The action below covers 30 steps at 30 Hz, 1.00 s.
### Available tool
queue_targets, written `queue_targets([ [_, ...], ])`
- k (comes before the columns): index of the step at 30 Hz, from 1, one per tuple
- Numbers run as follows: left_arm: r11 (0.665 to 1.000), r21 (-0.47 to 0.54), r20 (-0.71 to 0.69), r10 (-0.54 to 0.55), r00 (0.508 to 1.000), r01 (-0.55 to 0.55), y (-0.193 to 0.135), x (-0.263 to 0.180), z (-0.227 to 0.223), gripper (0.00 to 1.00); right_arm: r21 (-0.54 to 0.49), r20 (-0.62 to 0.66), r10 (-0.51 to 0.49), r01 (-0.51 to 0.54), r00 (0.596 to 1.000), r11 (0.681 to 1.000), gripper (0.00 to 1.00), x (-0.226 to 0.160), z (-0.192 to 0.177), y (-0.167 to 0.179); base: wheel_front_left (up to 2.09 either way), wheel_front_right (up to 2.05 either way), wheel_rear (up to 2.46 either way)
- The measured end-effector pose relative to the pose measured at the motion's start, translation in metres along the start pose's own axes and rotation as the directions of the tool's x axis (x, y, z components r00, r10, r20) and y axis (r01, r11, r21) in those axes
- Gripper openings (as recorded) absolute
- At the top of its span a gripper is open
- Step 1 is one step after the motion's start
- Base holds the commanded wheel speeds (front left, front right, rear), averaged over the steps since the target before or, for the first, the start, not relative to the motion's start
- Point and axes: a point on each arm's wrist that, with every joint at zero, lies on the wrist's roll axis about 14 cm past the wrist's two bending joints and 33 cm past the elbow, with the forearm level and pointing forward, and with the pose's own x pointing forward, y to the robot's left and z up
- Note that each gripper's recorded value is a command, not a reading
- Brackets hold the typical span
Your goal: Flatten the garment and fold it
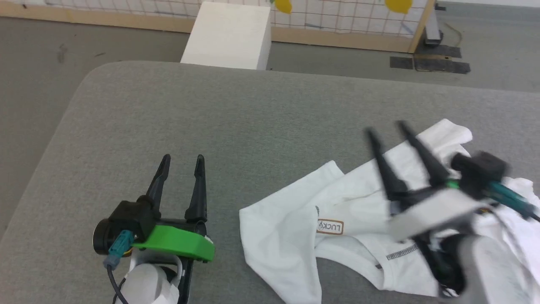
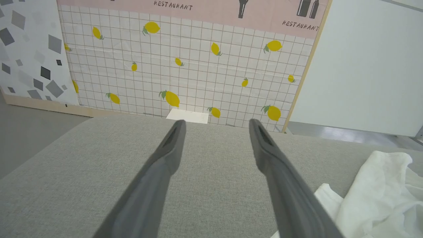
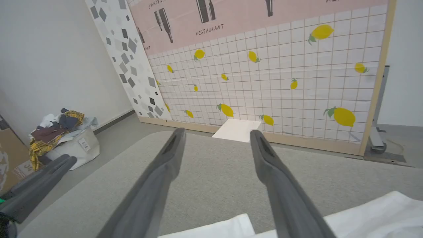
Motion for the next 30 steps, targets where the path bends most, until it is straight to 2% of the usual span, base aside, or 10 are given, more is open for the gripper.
queue_targets([
  [3,0.999,-0.015,-0.006,-0.039,0.999,0.039,-0.013,0.004,-0.003,1.0,-0.069,0.078,-0.171,0.176,0.982,0.982,1.0,-0.03,0.013,-0.052,0.0,0.0,0.0],
  [7,0.992,-0.039,-0.033,-0.118,0.992,0.117,-0.038,0.007,-0.014,1.0,-0.126,0.048,-0.368,0.371,0.929,0.92,1.0,-0.084,0.001,-0.108,0.0,0.0,0.0],
  [12,0.974,-0.059,-0.245,-0.228,0.942,0.22,-0.067,-0.002,-0.068,1.0,-0.116,0.029,-0.441,0.441,0.897,0.89,1.0,-0.115,-0.005,-0.123,0.0,0.0,0.0],
  [16,0.956,-0.042,-0.507,-0.27,0.818,0.289,-0.073,-0.021,-0.118,1.0,-0.081,0.043,-0.452,0.454,0.891,0.887,1.0,-0.126,-0.001,-0.121,0.0,0.0,0.0],
  [21,0.956,-0.065,-0.822,-0.215,0.528,0.287,-0.07,-0.059,-0.169,1.0,-0.067,0.058,-0.446,0.449,0.893,0.891,1.0,-0.132,0.003,-0.113,0.0,0.0,0.0],
  [24,0.961,-0.074,-0.88,-0.189,0.435,0.268,-0.071,-0.063,-0.168,1.0,-0.052,0.063,-0.439,0.443,0.896,0.895,1.0,-0.134,0.003,-0.109,0.0,0.0,0.0],
  [25,0.961,-0.072,-0.89,-0.182,0.417,0.268,-0.071,-0.065,-0.167,0.92,-0.051,0.061,-0.437,0.44,0.897,0.896,1.0,-0.134,0.002,-0.108,0.0,0.0,0.0],
  [26,0.961,-0.072,-0.896,-0.18,0.405,0.268,-0.072,-0.067,-0.166,0.02,-0.05,0.058,-0.434,0.437,0.899,0.898,1.0,-0.133,0.001,-0.107,0.0,0.0,0.0],
  [28,0.964,-0.074,-0.904,-0.174,0.391,0.256,-0.07,-0.07,-0.165,0.0,-0.047,0.048,-0.424,0.426,0.904,0.903,1.0,-0.13,-0.002,-0.104,0.0,0.0,0.0],
  [30,0.971,-0.049,-0.886,-0.151,0.438,0.236,-0.064,-0.064,-0.161,0.0,-0.044,0.038,-0.413,0.414,0.91,0.909,1.0,-0.127,-0.006,-0.101,0.0,0.0,0.0],
])
